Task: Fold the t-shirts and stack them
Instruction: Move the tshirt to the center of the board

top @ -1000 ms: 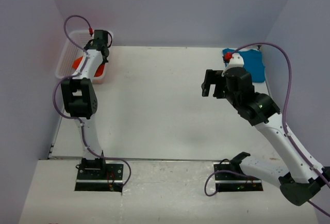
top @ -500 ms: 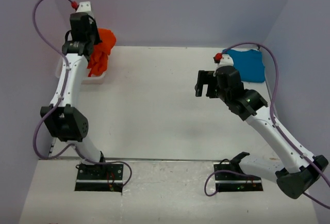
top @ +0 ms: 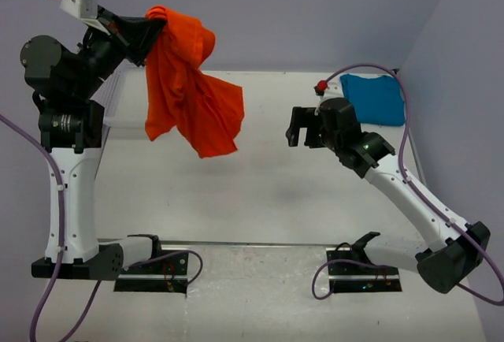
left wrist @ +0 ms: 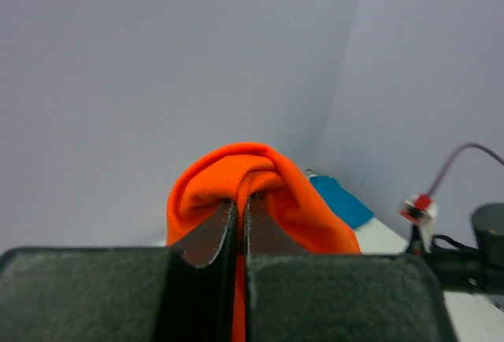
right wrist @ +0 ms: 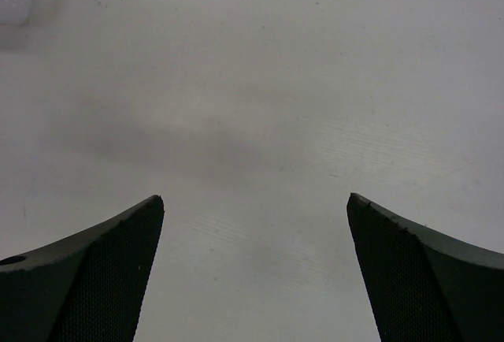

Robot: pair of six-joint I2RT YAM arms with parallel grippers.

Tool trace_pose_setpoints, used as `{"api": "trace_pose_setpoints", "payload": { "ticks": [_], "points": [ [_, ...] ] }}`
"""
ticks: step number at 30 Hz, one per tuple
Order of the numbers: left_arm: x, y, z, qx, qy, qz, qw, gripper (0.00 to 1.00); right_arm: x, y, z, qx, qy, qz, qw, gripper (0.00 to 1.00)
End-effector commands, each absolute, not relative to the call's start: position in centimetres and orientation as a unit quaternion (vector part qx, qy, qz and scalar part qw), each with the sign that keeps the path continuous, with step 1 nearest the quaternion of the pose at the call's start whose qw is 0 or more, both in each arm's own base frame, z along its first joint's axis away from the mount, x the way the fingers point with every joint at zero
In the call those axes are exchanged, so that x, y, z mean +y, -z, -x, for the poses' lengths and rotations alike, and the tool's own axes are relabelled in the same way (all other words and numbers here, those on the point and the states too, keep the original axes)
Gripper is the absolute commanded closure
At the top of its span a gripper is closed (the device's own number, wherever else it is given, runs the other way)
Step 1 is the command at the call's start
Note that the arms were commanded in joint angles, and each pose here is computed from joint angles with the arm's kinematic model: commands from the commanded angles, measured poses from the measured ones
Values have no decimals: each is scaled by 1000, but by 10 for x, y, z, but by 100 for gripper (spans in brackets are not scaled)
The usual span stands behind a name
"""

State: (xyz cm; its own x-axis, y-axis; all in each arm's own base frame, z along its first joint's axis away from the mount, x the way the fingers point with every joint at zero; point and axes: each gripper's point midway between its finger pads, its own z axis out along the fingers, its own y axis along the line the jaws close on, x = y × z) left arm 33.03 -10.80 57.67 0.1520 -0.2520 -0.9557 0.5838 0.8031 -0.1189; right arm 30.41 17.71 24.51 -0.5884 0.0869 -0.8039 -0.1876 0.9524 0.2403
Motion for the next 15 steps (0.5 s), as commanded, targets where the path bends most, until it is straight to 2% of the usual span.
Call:
{"api": "trace_pose_setpoints", "payload": {
  "ticks": [1,6,9,14,15],
  "points": [
    [-149,-569,-308,580,402,-181,686,100,196,-262,-309,864,-199,34,460,1],
    [-179,-539,-298,602,449,-178,635,100,220,-258,-294,860,-263,67,432,1],
    [-190,-494,-302,639,463,-150,596,100,226,-248,-283,864,-280,78,411,1],
    [-187,-367,-320,731,437,-71,520,100,225,-223,-272,880,-273,80,382,1],
    [-181,-327,-325,756,416,-43,503,100,226,-219,-268,883,-272,83,374,1]
  ]
}}
